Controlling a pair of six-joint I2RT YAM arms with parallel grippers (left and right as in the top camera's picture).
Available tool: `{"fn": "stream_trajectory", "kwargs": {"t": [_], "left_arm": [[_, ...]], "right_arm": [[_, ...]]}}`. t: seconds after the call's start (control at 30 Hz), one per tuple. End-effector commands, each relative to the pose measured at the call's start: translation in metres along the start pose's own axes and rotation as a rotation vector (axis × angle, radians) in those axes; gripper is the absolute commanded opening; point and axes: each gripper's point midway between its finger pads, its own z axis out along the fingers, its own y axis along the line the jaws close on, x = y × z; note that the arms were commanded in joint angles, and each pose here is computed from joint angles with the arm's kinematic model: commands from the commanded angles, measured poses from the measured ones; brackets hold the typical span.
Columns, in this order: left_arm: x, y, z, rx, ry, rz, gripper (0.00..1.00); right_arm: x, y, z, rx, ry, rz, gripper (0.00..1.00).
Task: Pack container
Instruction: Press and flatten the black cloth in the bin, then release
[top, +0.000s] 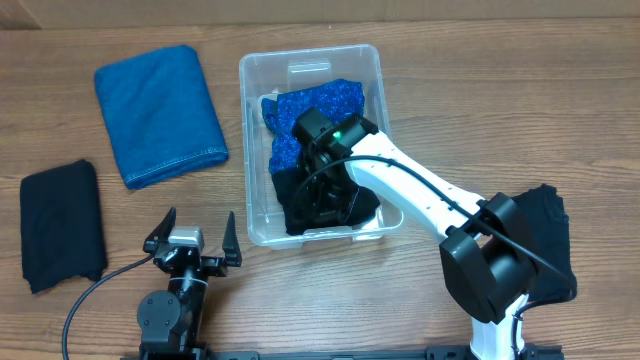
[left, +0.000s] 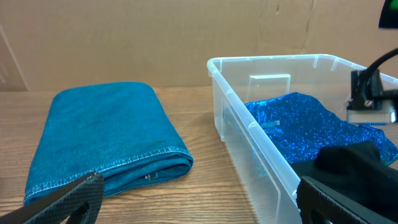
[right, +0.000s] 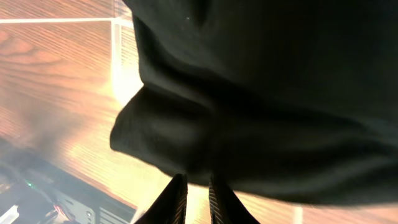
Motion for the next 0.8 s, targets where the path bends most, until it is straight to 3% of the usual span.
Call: {"fn": "stream_trajectory", "kwargs": {"t": [0.0,0.47,0.6,0.77], "left_arm": [[0.0,0.0,0.0,0.002,-0.005,0.019,1.0],[0.0,0.0,0.0,0.002,-0.005,0.019,1.0],[0.0,0.0,0.0,0.002,-0.005,0.019,1.0],[0.0,0.0,0.0,0.002,-0.005,0.019,1.0]], "right_arm": [[0.006,0.008,0.012,-0.078,0.031,-0.003,0.17],[-0.005,0.04,0.037,-0.15,-0.042,-0.009,0.2],[-0.016,0.024,0.039,-0.026,-0.114,-0.016,0.19],[-0.062,0.007,-0.023,0.077,-0.281,-0.014,0.16]]}}
